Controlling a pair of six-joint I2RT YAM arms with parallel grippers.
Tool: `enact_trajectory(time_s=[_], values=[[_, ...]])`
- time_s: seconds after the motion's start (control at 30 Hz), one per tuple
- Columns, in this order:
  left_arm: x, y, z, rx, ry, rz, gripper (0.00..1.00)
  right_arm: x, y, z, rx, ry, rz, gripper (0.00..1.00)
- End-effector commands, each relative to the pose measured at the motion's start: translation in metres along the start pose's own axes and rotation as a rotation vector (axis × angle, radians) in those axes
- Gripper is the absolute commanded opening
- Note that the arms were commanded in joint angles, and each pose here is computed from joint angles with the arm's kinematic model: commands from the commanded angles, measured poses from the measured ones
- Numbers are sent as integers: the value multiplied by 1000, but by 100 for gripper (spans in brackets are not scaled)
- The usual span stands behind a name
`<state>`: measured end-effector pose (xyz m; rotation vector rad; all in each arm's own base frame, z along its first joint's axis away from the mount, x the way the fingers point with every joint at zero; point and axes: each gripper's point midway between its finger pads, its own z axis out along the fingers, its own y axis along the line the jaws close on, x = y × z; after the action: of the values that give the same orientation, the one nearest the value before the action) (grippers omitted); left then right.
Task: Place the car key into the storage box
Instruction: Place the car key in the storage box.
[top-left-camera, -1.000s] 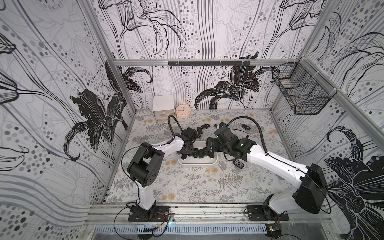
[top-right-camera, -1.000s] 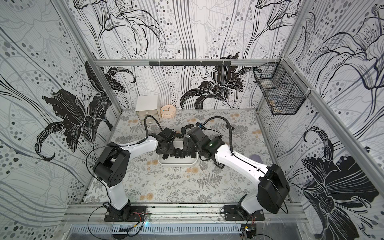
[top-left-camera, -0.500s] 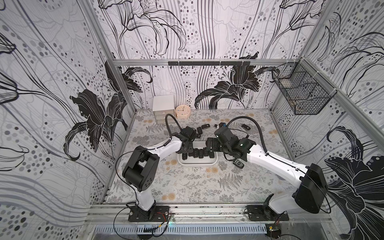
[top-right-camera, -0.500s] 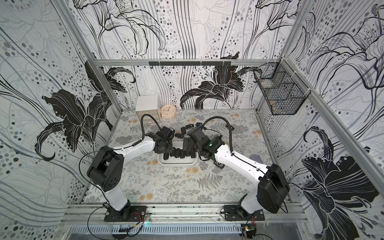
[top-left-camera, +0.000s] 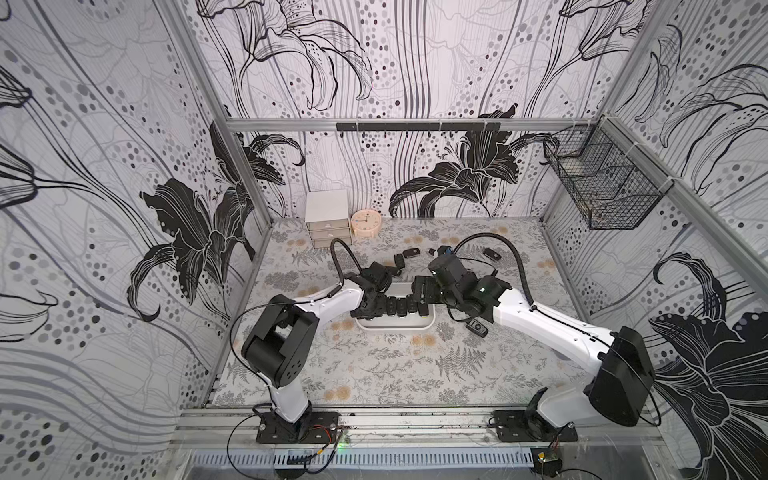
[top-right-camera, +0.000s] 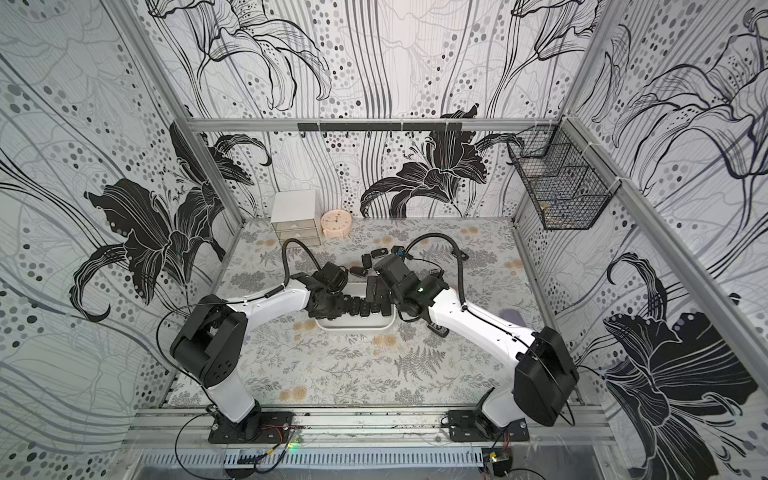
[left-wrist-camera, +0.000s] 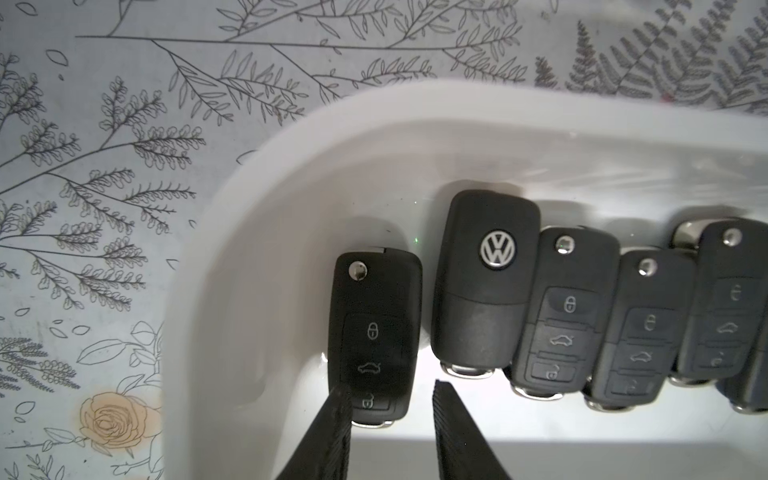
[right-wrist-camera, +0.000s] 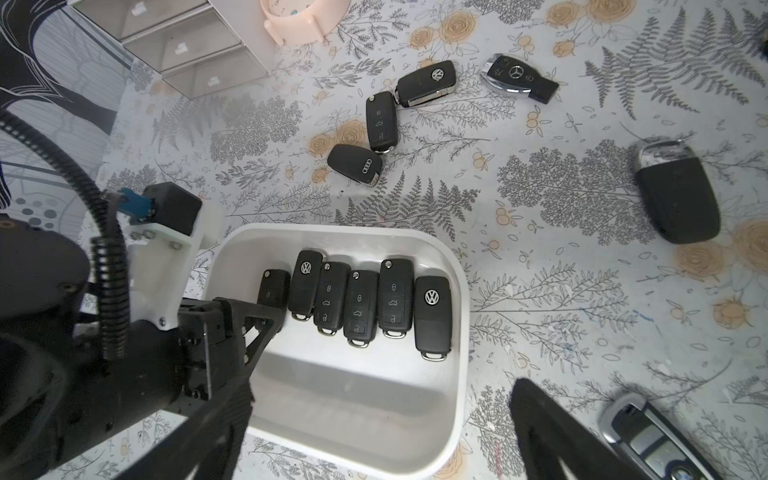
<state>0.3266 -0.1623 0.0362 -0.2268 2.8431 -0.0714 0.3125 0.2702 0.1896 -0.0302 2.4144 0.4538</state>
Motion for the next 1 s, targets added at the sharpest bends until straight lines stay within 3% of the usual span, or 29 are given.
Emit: enact_trajectory(time_s=[0.0,0.1,0.53,0.77,0.97], values=[[-3,2,7,-37,3,-1,33,-3,-3,-1,20,-3,17,100],[-6,5,9,-70,-4,11,29,-3,-3,-2,22,-5,17,100],[-25,-5,5,-61,-41,30,31,-4,-5,-3,33,-6,12,100],[-32,-14,-21,6,-78,18,38,-7,-13,-3,78,-17,-7,100],[-44,-27,-52,95,-132,17,53,-10,-47,-1,164,-18,44,100]])
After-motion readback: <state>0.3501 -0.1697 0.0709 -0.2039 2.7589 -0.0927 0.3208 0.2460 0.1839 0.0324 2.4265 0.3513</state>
